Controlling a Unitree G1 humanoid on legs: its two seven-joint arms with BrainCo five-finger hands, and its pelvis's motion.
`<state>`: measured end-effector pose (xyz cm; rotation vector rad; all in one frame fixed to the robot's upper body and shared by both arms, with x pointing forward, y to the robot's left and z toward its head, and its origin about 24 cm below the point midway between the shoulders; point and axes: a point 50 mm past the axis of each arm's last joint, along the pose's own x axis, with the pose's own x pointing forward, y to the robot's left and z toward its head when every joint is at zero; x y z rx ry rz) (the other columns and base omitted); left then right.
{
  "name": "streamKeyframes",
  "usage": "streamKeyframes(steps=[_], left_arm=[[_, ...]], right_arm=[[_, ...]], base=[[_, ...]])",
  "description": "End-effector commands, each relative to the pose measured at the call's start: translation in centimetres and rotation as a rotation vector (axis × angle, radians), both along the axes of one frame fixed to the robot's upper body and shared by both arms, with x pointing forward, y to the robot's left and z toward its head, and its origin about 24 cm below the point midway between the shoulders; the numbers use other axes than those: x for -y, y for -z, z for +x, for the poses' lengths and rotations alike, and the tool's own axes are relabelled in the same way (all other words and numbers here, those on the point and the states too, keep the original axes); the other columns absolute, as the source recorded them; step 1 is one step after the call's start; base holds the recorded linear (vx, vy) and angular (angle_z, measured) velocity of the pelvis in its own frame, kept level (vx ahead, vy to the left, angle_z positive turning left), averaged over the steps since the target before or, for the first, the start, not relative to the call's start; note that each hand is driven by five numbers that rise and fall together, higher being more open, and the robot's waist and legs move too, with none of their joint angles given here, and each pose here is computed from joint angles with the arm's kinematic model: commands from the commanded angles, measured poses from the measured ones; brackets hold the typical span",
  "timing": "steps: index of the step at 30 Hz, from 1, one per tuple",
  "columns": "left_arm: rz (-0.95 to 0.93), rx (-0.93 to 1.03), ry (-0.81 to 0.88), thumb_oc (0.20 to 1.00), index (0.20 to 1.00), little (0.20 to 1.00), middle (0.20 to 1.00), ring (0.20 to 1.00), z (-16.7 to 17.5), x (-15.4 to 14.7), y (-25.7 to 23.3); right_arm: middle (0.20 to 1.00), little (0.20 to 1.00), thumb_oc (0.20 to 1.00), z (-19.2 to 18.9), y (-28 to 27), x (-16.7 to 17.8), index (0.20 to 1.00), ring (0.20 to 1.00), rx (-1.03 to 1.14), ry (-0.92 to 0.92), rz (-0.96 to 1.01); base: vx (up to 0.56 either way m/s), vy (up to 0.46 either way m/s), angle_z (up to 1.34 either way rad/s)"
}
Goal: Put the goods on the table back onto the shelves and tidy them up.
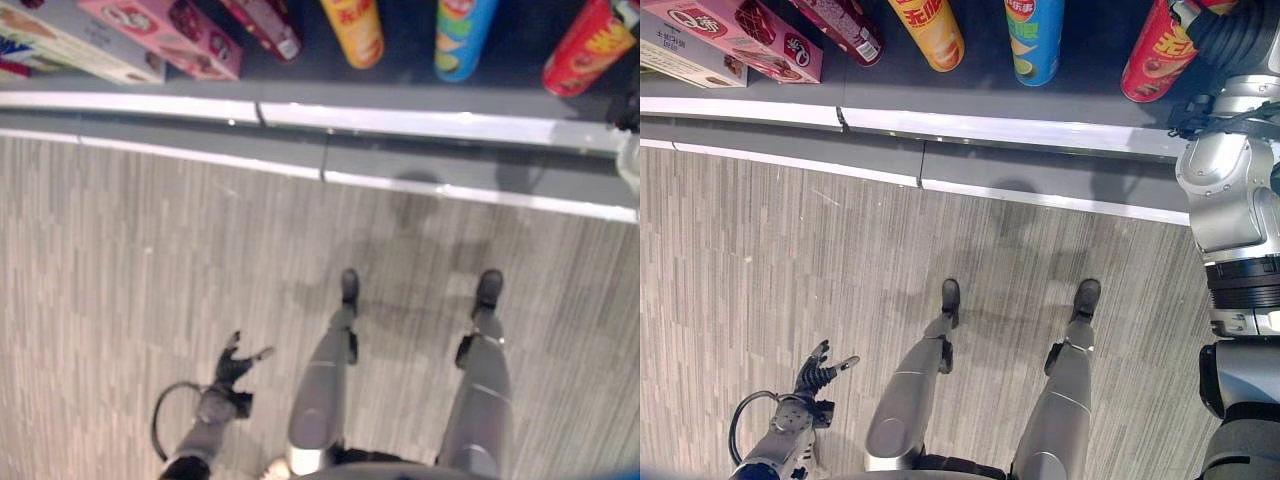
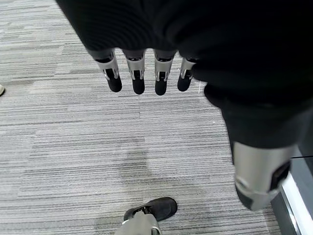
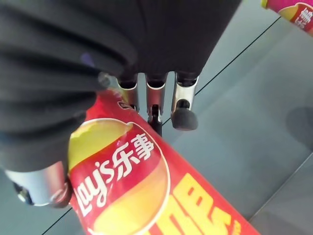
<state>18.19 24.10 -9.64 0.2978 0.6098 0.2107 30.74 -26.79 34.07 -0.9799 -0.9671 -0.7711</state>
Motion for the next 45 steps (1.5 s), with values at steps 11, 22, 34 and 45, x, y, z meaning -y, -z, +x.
streamKeyframes(steps=[11, 22, 34, 45], left_arm=[[0.071, -0.006, 0.012, 1.0, 1.0, 1.0, 1.0, 1.0, 0.2, -0.9, -0.3], [0.075, -0.006, 0.008, 1.0, 1.0, 1.0, 1.0, 1.0, 0.2, -1.0, -0.3], [0.077, -0.002, 0.006, 1.0, 1.0, 1.0, 1.0, 1.0, 0.4, -0.9, -0.3], [0.077, -0.085, -0.032, 1.0, 1.0, 1.0, 1.0, 1.0, -1.1, -0.6, 1.0]], right_arm=[[0.2, 0.2, 0.2, -0.6, -1.8, 0.5, 0.2, 0.2, 0.088, 0.006, 0.027], [1.0, 1.0, 1.0, -0.4, -1.4, 0.5, 1.0, 1.0, 0.077, 0.003, 0.041], [1.0, 1.0, 1.0, -1.1, -2.1, 0.4, 1.0, 1.0, 0.145, 0.021, 0.029], [1.0, 1.0, 1.0, -6.1, 3.5, -1.0, 1.0, 1.0, 0.178, -0.047, -0.03]], base=[[0.0, 0.0, 0.0], [0.0, 0.0, 0.0], [0.0, 0.0, 0.0], [0.03, -0.005, 0.02]])
